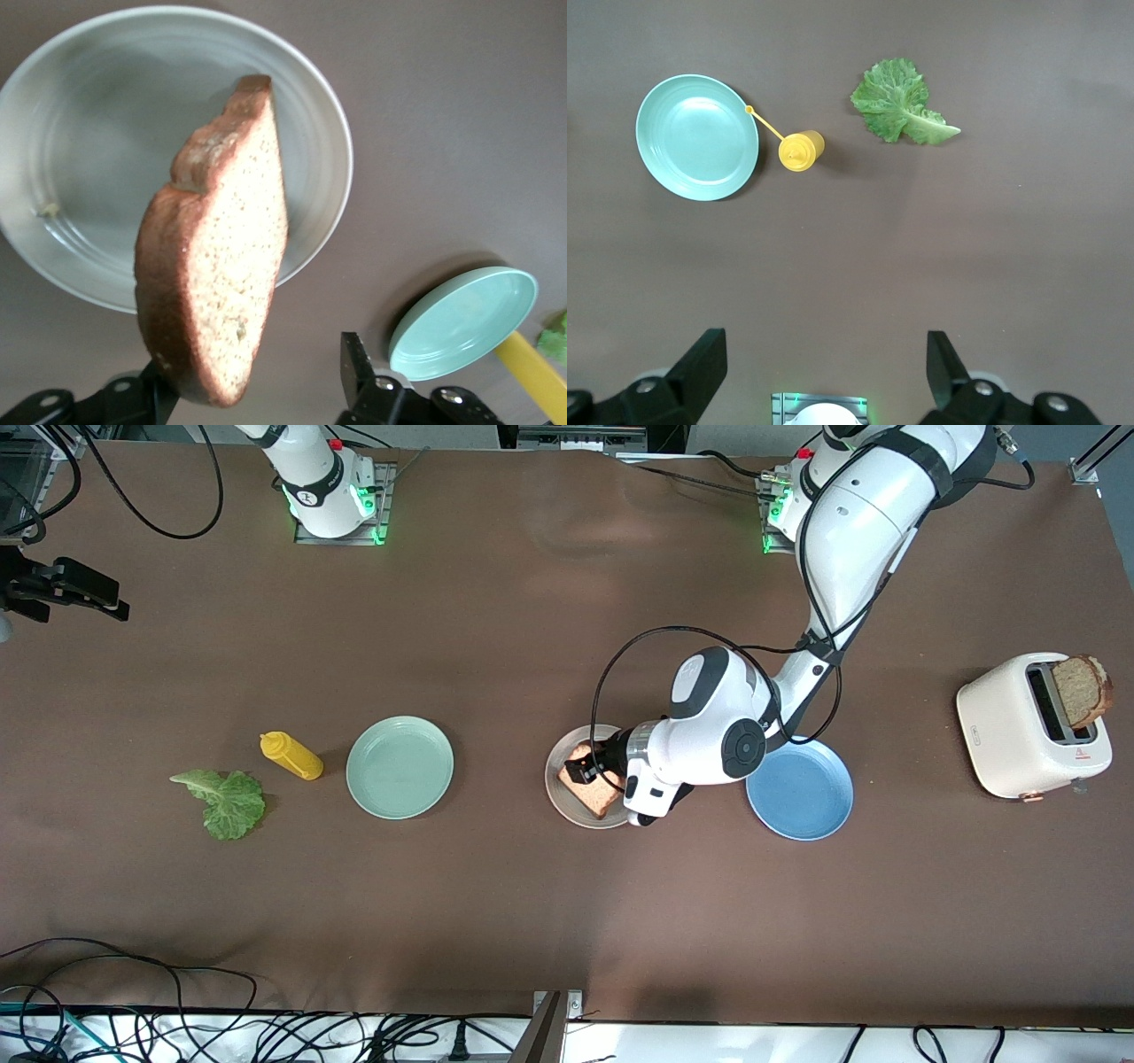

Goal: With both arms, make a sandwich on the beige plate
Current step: 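Lower the toast onto the beige plate and open the left gripper, then withdraw the left gripper while the right gripper reaches the lettuce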

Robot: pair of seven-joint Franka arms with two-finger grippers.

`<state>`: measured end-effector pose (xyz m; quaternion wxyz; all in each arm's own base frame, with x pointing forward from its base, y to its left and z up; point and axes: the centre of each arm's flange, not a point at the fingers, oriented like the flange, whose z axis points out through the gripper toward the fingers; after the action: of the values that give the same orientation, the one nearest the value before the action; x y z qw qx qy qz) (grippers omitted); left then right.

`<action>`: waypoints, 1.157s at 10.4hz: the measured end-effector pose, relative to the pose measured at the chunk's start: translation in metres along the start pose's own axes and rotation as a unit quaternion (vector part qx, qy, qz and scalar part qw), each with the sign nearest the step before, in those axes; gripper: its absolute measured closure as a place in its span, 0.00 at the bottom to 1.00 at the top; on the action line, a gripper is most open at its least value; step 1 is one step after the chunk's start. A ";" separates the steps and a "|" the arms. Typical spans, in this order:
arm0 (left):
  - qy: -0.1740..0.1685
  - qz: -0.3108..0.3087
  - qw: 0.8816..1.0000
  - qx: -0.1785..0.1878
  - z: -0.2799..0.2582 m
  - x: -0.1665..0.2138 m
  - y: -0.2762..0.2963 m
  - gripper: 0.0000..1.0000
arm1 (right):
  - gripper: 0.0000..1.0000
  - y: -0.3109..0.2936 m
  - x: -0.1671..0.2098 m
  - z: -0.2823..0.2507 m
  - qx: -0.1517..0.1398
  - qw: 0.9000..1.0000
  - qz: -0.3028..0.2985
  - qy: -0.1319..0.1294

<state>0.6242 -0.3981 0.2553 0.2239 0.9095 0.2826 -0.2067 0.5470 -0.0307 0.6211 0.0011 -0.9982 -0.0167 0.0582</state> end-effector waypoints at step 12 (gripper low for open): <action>-0.027 -0.013 0.989 0.142 -0.087 0.057 -0.075 0.00 | 0.00 -0.001 0.000 0.000 0.000 1.000 -0.001 0.000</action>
<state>0.6432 -0.2725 0.2756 0.0975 0.9224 0.2559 -0.2724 0.5473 -0.0293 0.6206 0.0010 -0.9981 -0.0180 0.0586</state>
